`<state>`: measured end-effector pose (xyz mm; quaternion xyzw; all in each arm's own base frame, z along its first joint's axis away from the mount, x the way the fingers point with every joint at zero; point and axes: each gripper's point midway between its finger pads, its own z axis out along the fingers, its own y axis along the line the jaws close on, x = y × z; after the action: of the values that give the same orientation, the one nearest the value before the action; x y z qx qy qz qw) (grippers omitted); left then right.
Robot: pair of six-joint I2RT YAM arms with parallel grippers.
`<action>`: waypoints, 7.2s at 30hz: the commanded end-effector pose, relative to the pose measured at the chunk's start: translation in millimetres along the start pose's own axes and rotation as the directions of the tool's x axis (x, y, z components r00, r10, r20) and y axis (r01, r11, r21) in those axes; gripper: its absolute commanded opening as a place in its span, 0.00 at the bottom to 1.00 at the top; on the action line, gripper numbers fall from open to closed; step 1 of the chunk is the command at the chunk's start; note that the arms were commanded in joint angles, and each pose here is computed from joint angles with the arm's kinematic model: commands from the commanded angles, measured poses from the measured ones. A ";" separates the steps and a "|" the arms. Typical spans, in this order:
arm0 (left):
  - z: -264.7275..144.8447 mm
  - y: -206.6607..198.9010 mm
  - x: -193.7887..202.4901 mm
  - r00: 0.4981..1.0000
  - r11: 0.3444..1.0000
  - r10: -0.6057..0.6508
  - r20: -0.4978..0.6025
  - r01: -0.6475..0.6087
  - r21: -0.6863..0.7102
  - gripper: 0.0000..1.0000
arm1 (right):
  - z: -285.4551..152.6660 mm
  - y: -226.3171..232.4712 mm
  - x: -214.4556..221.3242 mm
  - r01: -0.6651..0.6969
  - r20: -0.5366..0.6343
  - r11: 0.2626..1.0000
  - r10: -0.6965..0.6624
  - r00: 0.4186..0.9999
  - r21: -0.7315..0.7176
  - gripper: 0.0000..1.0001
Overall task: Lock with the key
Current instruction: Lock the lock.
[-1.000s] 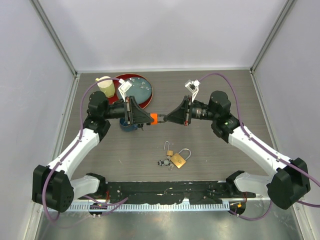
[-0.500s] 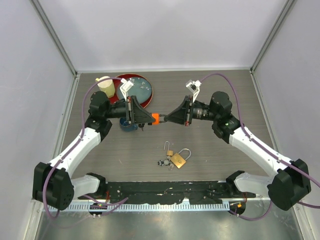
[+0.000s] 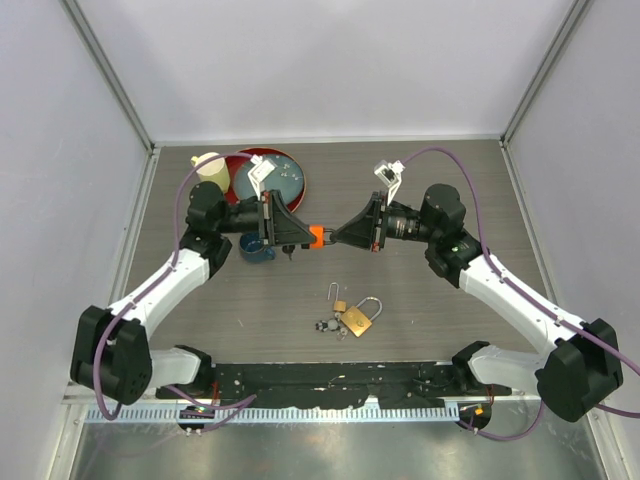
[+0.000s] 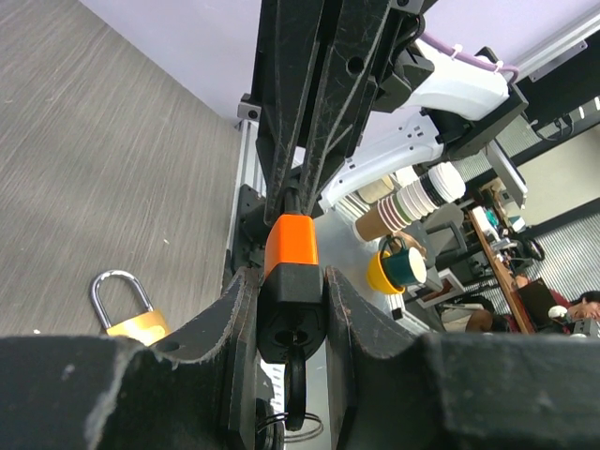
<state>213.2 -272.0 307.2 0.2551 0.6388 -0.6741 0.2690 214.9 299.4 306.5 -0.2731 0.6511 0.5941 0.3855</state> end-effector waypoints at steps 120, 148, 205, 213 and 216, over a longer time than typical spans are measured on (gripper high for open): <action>23.1 -15.3 19.5 0.960 0.962 0.250 -0.128 -0.262 -0.082 0.63 | 18.5 45.9 -53.3 0.174 -0.057 0.979 -0.181 0.982 -0.107 0.02; 25.8 -41.1 -30.9 0.897 0.931 0.364 0.251 -0.355 -0.085 0.00 | 11.6 36.8 -89.5 0.065 0.283 0.998 -0.060 0.957 -0.009 0.77; -21.9 -21.9 -16.3 0.917 0.937 0.332 0.221 -0.294 -0.186 0.77 | 16.1 38.4 -100.4 0.072 0.284 0.997 -0.070 0.956 0.006 0.01; -24.6 -18.3 -1.6 0.906 0.944 0.324 0.271 -0.292 -0.153 0.83 | 13.6 45.2 -103.2 0.084 0.292 0.996 -0.078 0.953 -0.006 0.01; -18.1 -17.9 -0.6 0.907 0.947 0.318 0.275 -0.292 -0.132 0.83 | 12.8 45.6 -102.9 0.085 0.293 0.996 -0.080 0.953 -0.004 0.01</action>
<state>205.1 -249.3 296.7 0.2155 0.6180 -0.6146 0.4405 251.8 317.9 357.9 -0.1963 0.6377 0.5990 0.4427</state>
